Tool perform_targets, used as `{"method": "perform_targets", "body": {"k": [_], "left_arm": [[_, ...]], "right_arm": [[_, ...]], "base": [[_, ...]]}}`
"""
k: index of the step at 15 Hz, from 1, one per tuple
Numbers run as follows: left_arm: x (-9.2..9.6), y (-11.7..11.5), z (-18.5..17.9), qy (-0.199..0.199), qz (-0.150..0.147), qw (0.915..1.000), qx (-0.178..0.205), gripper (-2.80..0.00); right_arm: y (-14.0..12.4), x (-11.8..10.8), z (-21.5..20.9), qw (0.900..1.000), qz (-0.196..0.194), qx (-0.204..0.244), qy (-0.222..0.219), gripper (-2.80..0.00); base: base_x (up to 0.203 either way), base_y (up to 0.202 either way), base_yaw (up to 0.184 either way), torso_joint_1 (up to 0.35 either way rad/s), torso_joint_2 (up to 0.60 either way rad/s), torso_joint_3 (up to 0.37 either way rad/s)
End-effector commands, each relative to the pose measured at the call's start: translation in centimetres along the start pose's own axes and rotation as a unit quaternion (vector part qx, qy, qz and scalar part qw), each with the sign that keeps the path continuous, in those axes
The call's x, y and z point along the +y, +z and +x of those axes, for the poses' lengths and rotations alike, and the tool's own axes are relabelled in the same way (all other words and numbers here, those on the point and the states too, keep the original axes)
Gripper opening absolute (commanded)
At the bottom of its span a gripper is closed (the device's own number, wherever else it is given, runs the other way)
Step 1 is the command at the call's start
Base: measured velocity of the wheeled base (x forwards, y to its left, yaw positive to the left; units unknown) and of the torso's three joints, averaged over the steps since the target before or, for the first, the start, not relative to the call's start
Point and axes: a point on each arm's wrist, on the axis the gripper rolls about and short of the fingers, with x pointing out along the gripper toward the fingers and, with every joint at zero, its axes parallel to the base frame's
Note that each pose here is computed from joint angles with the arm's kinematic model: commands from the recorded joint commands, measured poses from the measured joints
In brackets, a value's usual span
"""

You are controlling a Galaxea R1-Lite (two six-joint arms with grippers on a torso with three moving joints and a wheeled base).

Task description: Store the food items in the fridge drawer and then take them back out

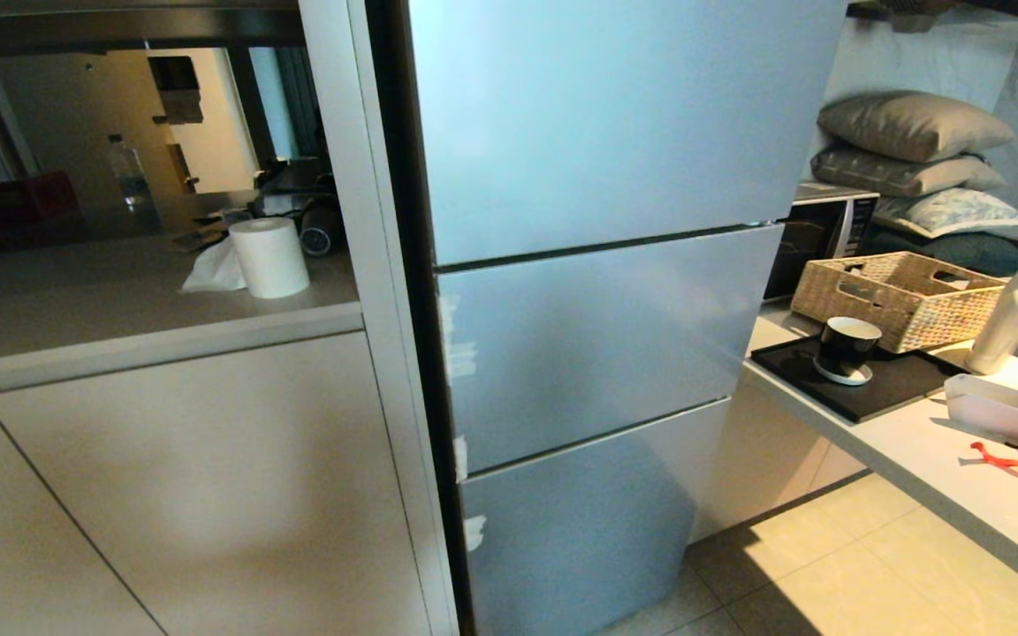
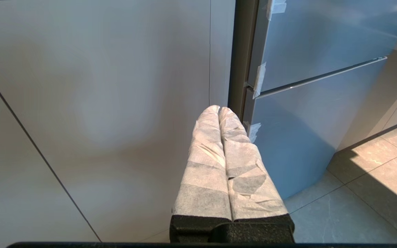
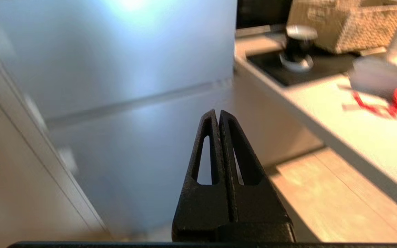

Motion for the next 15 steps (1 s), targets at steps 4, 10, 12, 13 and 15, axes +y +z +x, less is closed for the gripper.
{"method": "perform_targets", "body": {"k": [4, 10, 12, 13, 15], "left_arm": [[0.0, 0.0, 0.0, 0.0, 0.0, 1.0, 0.001, -2.8], [0.0, 0.0, 0.0, 0.0, 0.0, 1.0, 0.001, -2.8], [0.0, 0.0, 0.0, 0.0, 0.0, 1.0, 0.001, -2.8], [0.0, 0.0, 0.0, 0.0, 0.0, 1.0, 0.001, -2.8], [0.0, 0.0, 0.0, 0.0, 0.0, 1.0, 0.001, -2.8]], "right_arm": [[-4.1, -0.2, -2.5, 1.0, -0.023, 0.007, -0.015, -2.8], [-4.2, -0.2, -2.5, 1.0, -0.012, 0.007, -0.016, -2.8], [-4.2, -0.2, -2.5, 1.0, -0.016, 0.007, -0.014, -2.8], [-4.2, -0.2, -2.5, 1.0, -0.016, 0.007, -0.013, -2.8], [-4.2, -0.2, -2.5, 1.0, -0.018, 0.007, -0.014, -2.8]], "base": [[0.0, 0.0, 0.0, 0.0, 0.0, 0.0], [0.0, 0.0, 0.0, 0.0, 0.0, 0.0], [0.0, 0.0, 0.0, 0.0, 0.0, 0.0], [0.0, 0.0, 0.0, 0.0, 0.0, 0.0], [0.0, 0.0, 0.0, 0.0, 0.0, 0.0]]}}
